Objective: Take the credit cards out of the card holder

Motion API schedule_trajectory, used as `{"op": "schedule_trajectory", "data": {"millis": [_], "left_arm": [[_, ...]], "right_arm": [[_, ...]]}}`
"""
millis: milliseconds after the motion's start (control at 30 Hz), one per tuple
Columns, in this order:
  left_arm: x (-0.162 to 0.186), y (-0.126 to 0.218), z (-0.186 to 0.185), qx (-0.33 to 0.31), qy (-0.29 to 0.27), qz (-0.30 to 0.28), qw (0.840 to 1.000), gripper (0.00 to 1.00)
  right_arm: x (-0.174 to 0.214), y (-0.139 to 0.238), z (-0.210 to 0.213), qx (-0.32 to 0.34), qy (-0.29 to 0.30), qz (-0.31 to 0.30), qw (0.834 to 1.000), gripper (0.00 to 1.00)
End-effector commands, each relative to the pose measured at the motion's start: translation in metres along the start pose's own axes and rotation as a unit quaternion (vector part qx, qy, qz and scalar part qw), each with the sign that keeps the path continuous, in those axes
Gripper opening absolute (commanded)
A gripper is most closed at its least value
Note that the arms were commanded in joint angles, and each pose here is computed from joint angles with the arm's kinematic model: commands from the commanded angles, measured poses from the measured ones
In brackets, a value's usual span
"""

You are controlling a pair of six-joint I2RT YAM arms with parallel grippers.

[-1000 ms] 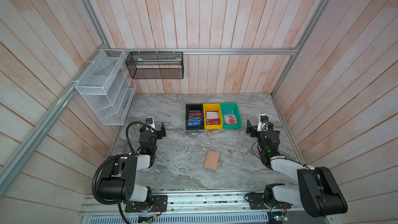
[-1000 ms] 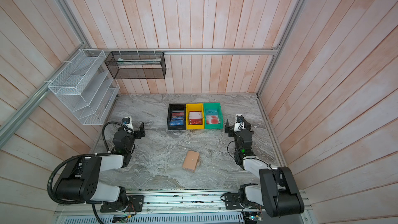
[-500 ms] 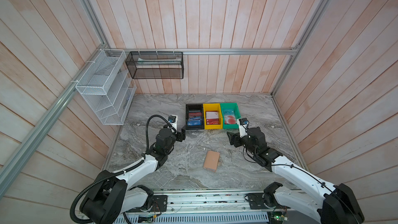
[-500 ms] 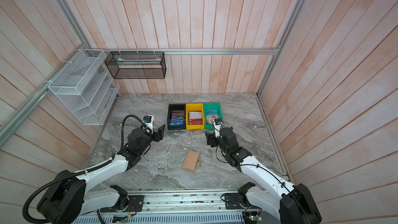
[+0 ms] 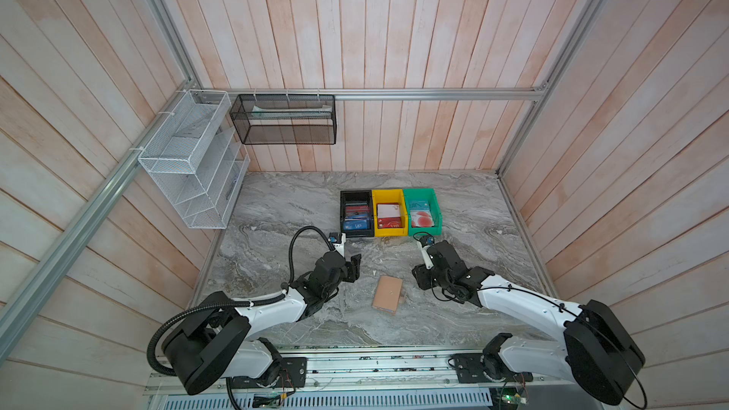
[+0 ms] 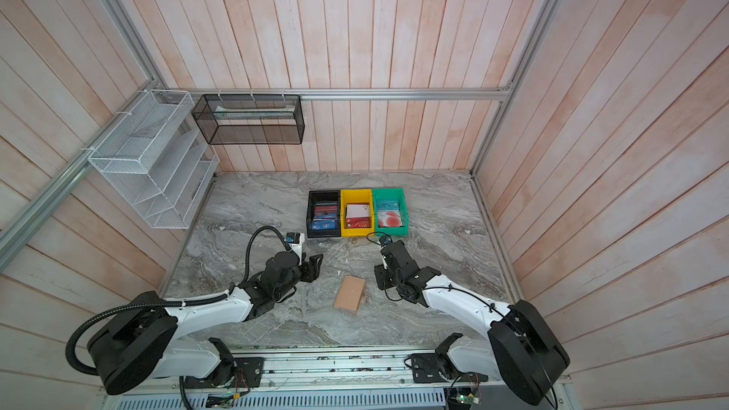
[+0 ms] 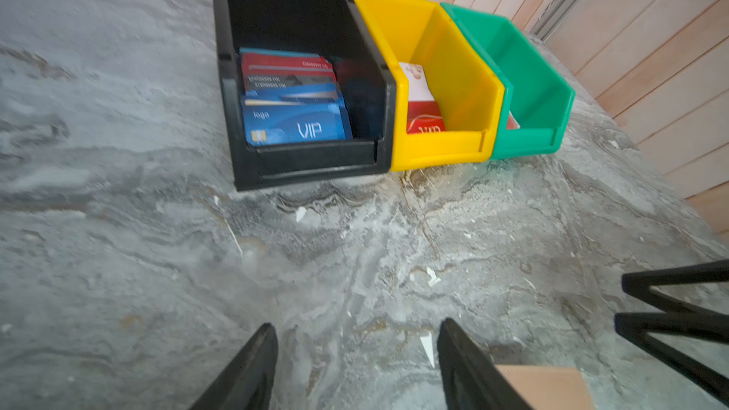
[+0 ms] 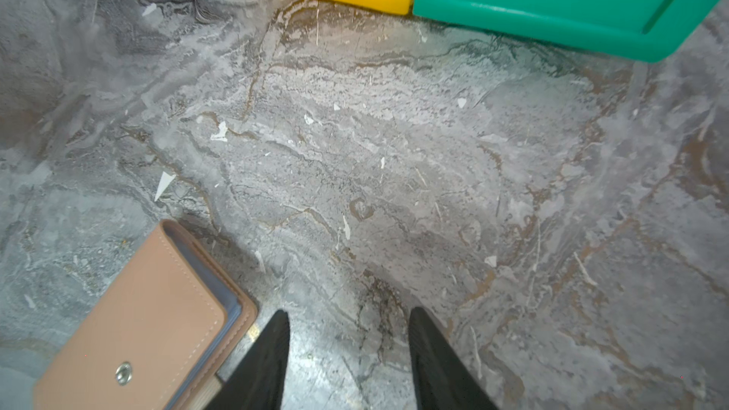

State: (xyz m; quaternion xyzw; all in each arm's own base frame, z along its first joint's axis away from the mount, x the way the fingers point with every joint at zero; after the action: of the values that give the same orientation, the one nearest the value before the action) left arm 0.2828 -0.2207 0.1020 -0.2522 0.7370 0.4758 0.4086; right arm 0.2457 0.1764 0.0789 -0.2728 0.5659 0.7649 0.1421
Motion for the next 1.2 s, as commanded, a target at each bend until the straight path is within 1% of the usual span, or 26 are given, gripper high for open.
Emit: {"op": "schedule_trajectory", "data": {"millis": [0,100,200,433,600,700,767,1000,1167], "left_arm": [[0.025,-0.006,-0.003,0.003,0.046,0.052,0.998,0.64],[0.043,-0.008,-0.005,0.005,0.059,0.087,0.994,0.63],[0.054,-0.005,-0.007,0.008,0.069,0.110,0.992,0.63],[0.064,0.010,-0.019,0.040,0.093,0.122,0.987,0.63],[0.077,0.022,-0.017,0.025,0.096,0.143,0.985,0.62],[0.084,0.029,-0.008,0.006,0.101,0.152,0.983,0.62],[0.084,0.034,-0.005,0.001,0.104,0.152,0.983,0.65],[0.078,0.052,0.006,-0.020,0.105,0.147,0.983,0.65],[0.072,0.064,0.009,-0.023,0.112,0.135,0.984,0.65]], "right_arm": [[0.015,-0.002,0.006,-0.012,-0.007,0.042,0.999,0.47],[0.024,-0.004,0.013,-0.019,-0.003,0.056,0.998,0.45],[0.033,-0.006,0.024,-0.035,0.010,0.069,0.997,0.44],[0.047,-0.016,0.042,-0.048,0.034,0.101,0.993,0.43],[0.057,-0.017,0.053,-0.049,0.060,0.124,0.989,0.39],[0.057,-0.012,0.065,-0.064,0.073,0.122,0.988,0.39],[0.053,-0.008,0.073,-0.077,0.075,0.117,0.987,0.39],[0.035,0.012,0.098,-0.137,0.087,0.092,0.982,0.38],[0.031,0.010,0.113,-0.167,0.099,0.094,0.976,0.37]]}}
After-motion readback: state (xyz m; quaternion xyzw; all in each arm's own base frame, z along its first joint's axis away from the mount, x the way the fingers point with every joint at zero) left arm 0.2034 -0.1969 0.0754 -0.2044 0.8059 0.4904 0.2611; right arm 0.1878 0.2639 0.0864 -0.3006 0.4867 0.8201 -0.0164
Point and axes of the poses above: each gripper's point midway between its finger pads, its own y axis back along the fingers, its own z axis along the line the jaws close on, x = y × z, the point moved 2 cm from there along y, back along the fingers, and after that the axes turned 7 degrees about -y, right-handed, at the moved point
